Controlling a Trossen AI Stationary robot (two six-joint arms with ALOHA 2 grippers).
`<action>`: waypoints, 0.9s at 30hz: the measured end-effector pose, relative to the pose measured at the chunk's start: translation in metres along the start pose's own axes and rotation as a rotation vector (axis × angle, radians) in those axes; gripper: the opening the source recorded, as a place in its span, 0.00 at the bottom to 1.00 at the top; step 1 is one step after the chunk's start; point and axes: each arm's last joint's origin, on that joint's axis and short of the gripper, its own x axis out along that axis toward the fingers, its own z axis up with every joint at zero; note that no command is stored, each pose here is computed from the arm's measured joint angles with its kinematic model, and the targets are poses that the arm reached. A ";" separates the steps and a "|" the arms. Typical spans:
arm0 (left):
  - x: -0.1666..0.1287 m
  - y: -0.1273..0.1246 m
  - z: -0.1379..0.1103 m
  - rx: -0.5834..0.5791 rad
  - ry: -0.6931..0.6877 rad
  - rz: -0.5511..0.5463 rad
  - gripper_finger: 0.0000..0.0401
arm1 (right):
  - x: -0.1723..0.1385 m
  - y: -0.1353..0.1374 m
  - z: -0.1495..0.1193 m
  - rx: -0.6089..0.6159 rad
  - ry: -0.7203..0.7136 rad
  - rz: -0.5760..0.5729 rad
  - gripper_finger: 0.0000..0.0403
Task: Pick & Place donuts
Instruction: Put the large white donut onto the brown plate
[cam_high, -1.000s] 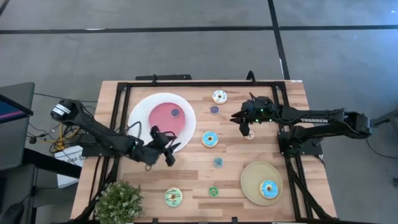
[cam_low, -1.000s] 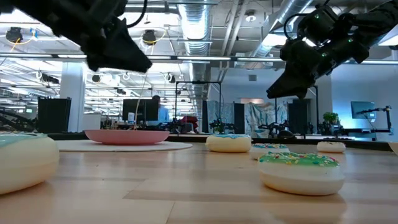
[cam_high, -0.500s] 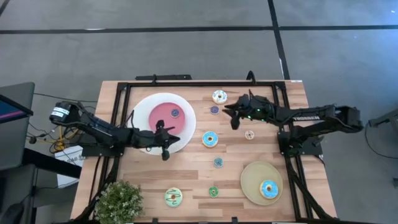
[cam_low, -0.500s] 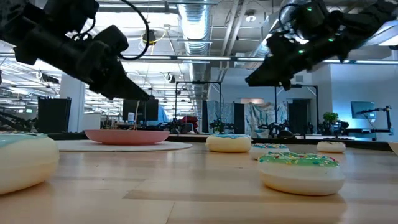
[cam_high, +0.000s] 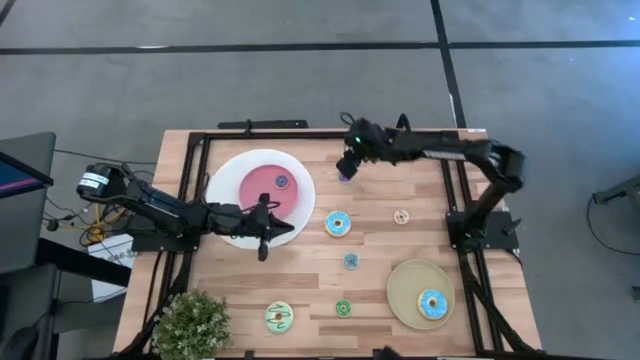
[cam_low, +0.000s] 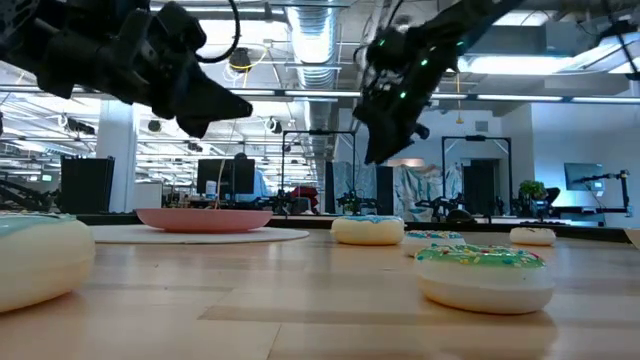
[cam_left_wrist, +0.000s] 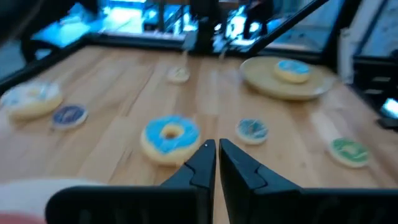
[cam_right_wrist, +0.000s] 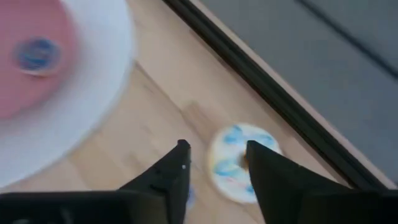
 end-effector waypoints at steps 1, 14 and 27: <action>-0.001 0.001 0.001 0.006 0.003 -0.002 0.03 | 0.006 -0.006 0.003 0.023 0.044 -0.015 0.41; -0.027 0.007 0.019 -0.014 0.010 -0.013 0.03 | 0.064 -0.081 -0.015 0.357 0.297 0.079 0.62; -0.028 0.008 0.015 -0.022 0.059 0.004 0.03 | 0.076 -0.066 -0.015 0.307 0.267 0.016 0.62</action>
